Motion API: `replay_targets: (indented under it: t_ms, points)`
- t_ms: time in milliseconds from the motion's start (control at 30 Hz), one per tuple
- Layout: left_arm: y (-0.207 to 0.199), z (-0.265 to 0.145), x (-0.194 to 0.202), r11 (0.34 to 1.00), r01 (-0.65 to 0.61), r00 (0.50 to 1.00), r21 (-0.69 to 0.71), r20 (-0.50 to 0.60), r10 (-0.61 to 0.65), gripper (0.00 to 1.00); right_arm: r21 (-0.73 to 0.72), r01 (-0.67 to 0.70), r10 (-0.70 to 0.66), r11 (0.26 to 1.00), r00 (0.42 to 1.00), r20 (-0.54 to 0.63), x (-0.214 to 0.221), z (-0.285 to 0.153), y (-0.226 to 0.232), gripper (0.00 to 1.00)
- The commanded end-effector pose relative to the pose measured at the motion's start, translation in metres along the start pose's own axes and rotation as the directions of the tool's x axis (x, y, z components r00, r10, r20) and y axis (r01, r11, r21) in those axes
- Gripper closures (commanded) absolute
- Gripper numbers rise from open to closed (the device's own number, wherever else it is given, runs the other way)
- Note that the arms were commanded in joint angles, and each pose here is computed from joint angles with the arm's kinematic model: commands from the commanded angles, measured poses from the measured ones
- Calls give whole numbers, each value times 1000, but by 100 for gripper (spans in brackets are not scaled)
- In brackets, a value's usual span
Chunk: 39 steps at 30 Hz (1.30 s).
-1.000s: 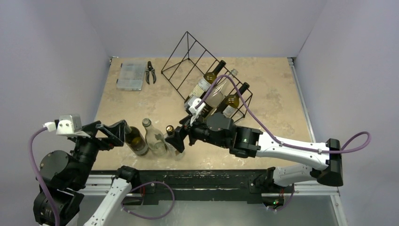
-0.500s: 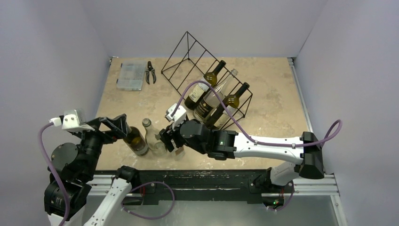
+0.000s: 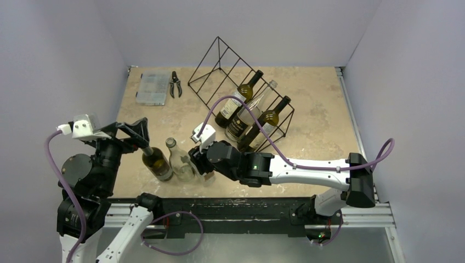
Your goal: Put the wine bottle on the wine rack
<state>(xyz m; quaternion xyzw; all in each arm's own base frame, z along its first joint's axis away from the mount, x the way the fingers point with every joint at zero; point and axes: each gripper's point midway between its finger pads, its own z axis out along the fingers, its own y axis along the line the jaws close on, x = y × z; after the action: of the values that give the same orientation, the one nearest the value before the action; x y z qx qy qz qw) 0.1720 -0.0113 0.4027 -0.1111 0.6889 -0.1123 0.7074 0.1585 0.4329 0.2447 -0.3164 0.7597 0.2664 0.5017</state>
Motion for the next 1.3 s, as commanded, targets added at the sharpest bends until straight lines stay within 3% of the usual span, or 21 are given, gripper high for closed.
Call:
replay_targets:
  t_ms: [0,367,500,700,1267]
  points:
    - [-4,8,-21,1000,-16,997,1,76,16,0,2,-37,37,999,998,56,-21,-4,4,51]
    - [26,20,-8,984,-104,989,-143,91,117,0,-10,-75,75,997,991,109,-41,-13,4,78]
    - [40,15,-1,975,-102,986,-199,111,126,0,-16,-86,87,996,986,139,-58,-19,4,90]
    - [52,7,-1,968,-81,979,-238,160,122,0,20,-86,80,996,971,225,-85,-30,-8,100]
    - [53,11,14,967,-80,987,-243,115,111,0,42,-177,152,983,926,345,-140,-41,-64,100]
